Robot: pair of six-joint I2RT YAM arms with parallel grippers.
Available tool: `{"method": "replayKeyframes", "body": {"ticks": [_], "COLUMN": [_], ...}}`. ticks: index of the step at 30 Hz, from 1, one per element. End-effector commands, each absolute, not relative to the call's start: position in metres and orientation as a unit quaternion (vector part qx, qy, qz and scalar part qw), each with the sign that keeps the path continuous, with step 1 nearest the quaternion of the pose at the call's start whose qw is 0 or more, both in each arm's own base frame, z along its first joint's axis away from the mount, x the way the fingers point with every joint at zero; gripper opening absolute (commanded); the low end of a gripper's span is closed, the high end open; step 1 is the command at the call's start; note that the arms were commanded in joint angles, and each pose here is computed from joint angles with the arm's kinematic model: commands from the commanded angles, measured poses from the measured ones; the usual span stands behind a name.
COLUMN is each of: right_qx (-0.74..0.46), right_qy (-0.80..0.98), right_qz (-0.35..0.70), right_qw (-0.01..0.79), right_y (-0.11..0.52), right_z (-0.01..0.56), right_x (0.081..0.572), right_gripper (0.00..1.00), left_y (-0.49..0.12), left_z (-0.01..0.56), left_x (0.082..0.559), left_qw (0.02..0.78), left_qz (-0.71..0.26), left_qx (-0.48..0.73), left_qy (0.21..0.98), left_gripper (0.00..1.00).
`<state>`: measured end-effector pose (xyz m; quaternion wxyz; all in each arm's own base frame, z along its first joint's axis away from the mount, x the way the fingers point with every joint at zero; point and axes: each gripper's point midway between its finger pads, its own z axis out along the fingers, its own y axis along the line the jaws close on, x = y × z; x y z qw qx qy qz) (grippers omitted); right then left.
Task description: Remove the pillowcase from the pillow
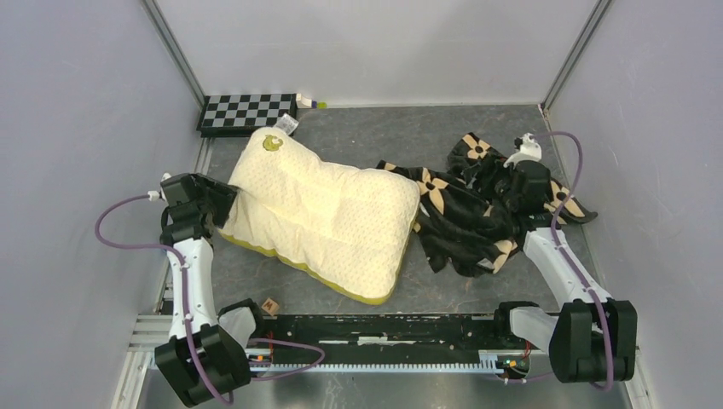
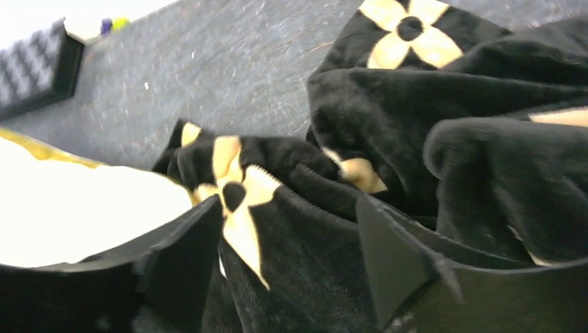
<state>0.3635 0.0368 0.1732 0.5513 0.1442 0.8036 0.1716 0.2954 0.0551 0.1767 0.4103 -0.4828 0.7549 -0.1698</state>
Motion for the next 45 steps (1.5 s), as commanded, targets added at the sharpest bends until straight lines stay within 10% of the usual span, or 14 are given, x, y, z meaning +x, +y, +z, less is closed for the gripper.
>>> {"method": "replayKeyframes", "body": {"ticks": [1,5,22,36,45], "right_qx": [0.066,0.042,-0.068,-0.075,-0.054], "right_qy": [0.809,0.826,0.887,0.903,0.913], "right_qz": [0.124,0.058,0.03,0.064,0.058], "right_qw": [0.571,0.56,0.456,0.419,0.401], "right_y": [0.053,0.057,0.104,0.104,0.102], "right_z": [0.203,0.203,0.118,0.06,0.039], "right_x": [0.375,0.373,0.336,0.265,0.263], "right_gripper": [0.88,0.98,0.98,0.98,0.97], "left_y": [0.06,0.062,-0.112,-0.313,-0.323], "left_z": [0.208,0.236,0.23,0.168,0.081], "left_x": [0.3,0.295,0.295,0.242,0.247], "left_qw": [0.46,0.502,0.448,0.336,0.252], "left_qz": [-0.151,-0.099,0.037,-0.104,-0.082], "left_qx": [-0.449,-0.416,-0.07,0.181,0.183], "left_qy": [0.751,0.752,0.891,0.918,0.947], "left_gripper": [0.76,1.0,1.0,1.0,1.0]}}
